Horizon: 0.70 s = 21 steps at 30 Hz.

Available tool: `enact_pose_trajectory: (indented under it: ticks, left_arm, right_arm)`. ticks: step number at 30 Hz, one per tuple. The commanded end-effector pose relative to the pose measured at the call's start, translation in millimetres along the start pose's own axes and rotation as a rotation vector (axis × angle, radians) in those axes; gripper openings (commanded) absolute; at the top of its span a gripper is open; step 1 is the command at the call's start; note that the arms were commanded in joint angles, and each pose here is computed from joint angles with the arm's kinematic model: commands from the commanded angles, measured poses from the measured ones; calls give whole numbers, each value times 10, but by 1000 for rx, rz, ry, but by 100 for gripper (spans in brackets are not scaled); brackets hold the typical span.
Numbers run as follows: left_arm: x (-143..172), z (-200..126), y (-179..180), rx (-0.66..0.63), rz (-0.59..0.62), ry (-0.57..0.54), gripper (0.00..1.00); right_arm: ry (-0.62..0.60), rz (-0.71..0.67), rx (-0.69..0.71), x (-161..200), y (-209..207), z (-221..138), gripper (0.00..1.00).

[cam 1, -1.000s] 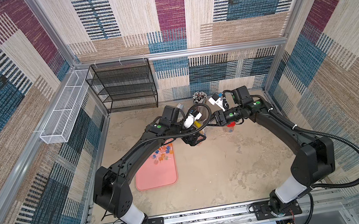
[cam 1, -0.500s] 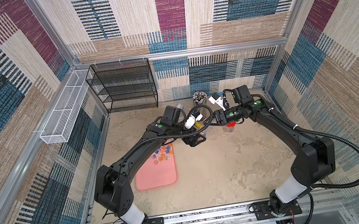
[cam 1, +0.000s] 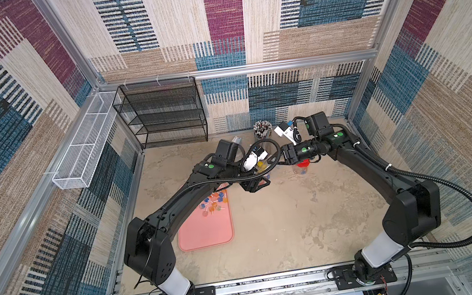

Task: Pour the candies out of the jar
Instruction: Pick up the jar from the center of the board.

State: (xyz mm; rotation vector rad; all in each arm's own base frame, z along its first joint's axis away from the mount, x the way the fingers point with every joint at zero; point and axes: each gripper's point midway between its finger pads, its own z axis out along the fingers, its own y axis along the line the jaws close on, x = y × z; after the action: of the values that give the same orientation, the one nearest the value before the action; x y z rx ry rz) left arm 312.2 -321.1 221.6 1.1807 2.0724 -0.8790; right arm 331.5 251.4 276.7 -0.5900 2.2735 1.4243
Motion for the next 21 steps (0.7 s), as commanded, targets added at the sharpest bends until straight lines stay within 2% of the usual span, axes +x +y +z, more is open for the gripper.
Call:
enact_pose_trajectory:
  ticks: [1, 6, 16, 21]
  left_arm:
    - [6, -37, 70, -48, 41, 1, 64]
    - [3, -54, 76, -56, 45, -5, 57]
    - [3, -67, 79, -65, 48, -7, 53]
    - [-3, -62, 91, -70, 42, -12, 40]
  right_arm:
    - [2, -6, -37, -6, 83, -9, 37]
    - [3, -3, -36, -4, 69, 0, 37]
    - [-2, -3, -35, -26, 77, -5, 37]
    - [-2, -1, -35, -26, 73, -2, 39]
